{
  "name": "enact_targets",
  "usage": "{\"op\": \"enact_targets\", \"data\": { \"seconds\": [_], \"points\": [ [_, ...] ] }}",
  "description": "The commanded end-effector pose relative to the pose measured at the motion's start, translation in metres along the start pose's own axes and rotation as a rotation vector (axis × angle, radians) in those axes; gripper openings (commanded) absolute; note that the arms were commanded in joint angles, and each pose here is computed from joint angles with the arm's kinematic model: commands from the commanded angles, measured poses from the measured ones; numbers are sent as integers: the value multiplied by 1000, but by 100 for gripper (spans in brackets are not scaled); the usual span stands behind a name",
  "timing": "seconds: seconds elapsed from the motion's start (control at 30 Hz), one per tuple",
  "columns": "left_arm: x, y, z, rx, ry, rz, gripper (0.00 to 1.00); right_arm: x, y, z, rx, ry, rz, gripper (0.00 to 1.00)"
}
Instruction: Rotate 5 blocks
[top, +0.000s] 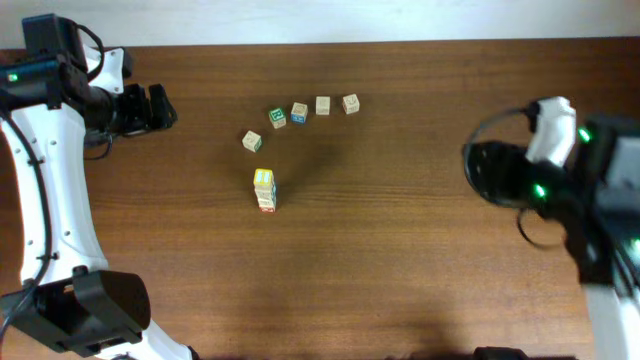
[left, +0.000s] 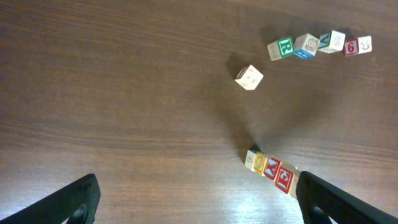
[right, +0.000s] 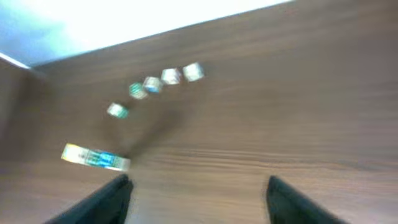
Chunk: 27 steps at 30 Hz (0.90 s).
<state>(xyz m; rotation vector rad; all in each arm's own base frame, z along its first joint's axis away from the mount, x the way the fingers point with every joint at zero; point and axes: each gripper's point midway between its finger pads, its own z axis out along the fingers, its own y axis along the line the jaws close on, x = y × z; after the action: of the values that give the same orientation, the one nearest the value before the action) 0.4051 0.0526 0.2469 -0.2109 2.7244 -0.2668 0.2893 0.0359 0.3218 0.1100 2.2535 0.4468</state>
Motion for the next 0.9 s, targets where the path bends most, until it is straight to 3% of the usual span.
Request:
{"op": "enact_targets", "data": {
  "seconds": [0.0,0.2,0.5,0.67,0.87],
  "points": [
    [-3,1,-5,-8,-16,10,99,4,-21,-36,179,-66,-87,99],
    [-3,1,-5,-8,-16,10,99,28,-18,-65,195,-62,-85,98],
    [-3,1,-5,-8,-16,10,99,21,-28,-58,244,-76,-103,98],
    [-3,1,-5,-8,-16,10,99,17,-27,-36,195,-267,-220,98],
    [-3,1,-5,-8,-16,10,99,70,-46,-5,163,-514,-274,98]
  ]
}}
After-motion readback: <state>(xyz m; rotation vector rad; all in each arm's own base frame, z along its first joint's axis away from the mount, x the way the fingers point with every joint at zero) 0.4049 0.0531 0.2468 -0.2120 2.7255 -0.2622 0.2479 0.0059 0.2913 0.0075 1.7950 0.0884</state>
